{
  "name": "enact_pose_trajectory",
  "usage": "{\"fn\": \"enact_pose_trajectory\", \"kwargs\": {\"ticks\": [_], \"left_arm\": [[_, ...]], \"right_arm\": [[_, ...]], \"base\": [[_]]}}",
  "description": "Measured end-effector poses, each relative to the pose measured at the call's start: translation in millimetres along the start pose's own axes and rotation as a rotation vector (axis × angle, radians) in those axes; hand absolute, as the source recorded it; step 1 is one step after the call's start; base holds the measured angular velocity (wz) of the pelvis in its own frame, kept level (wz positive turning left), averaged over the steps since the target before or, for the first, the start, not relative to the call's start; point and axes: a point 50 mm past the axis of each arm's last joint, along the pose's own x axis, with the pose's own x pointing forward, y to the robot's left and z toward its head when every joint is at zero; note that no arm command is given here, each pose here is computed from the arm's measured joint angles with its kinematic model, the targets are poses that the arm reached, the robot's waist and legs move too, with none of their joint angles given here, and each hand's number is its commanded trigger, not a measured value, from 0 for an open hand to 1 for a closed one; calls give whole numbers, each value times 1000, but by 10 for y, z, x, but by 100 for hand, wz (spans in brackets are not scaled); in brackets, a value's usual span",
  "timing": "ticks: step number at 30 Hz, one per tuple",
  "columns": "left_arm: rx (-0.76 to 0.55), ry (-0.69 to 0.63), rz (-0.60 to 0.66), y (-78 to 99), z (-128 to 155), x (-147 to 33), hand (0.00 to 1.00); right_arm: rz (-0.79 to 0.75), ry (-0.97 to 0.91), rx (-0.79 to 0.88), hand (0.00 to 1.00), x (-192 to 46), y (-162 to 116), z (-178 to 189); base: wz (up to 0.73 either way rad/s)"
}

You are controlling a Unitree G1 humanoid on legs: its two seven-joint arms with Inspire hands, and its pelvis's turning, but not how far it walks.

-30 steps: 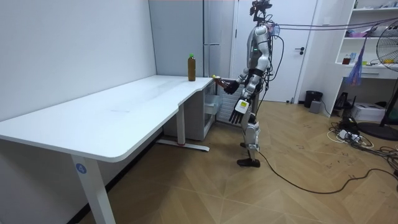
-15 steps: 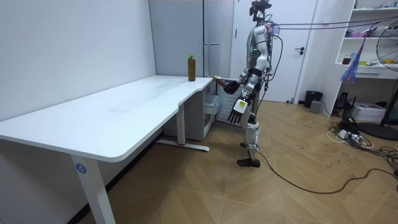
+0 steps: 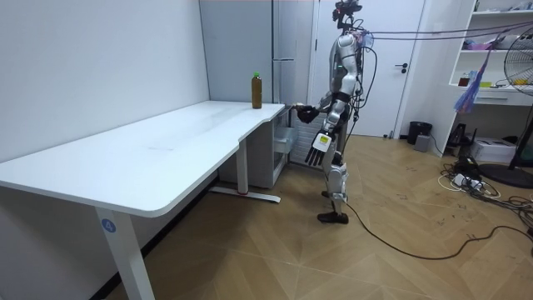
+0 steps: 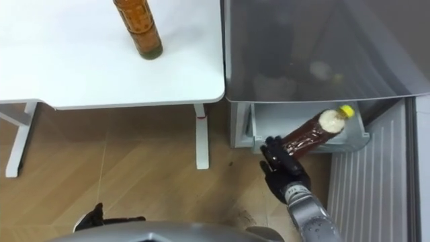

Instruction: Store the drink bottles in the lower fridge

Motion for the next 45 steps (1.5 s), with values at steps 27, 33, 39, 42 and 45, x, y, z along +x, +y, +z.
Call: {"fn": "enact_pose_trajectory", "kwargs": {"ticks": [27,33,39,42,45], "left_arm": [[30,15,-7,-10,-10,15,0],[30,6,-10,28,29,27,0],[49,2,-26,46,91,46,0],[60,-1,-45,39,172,72,0],[66,-4,-65,19,229,88,0]], "right_arm": [[0,-35,125,100,107,51,65],[12,-40,111,100,198,154,127],[21,-53,95,100,322,309,299],[31,-69,130,100,406,447,405],[13,-85,177,100,419,422,474]], "base": [[1],[7],[6],[5],[10]]}}
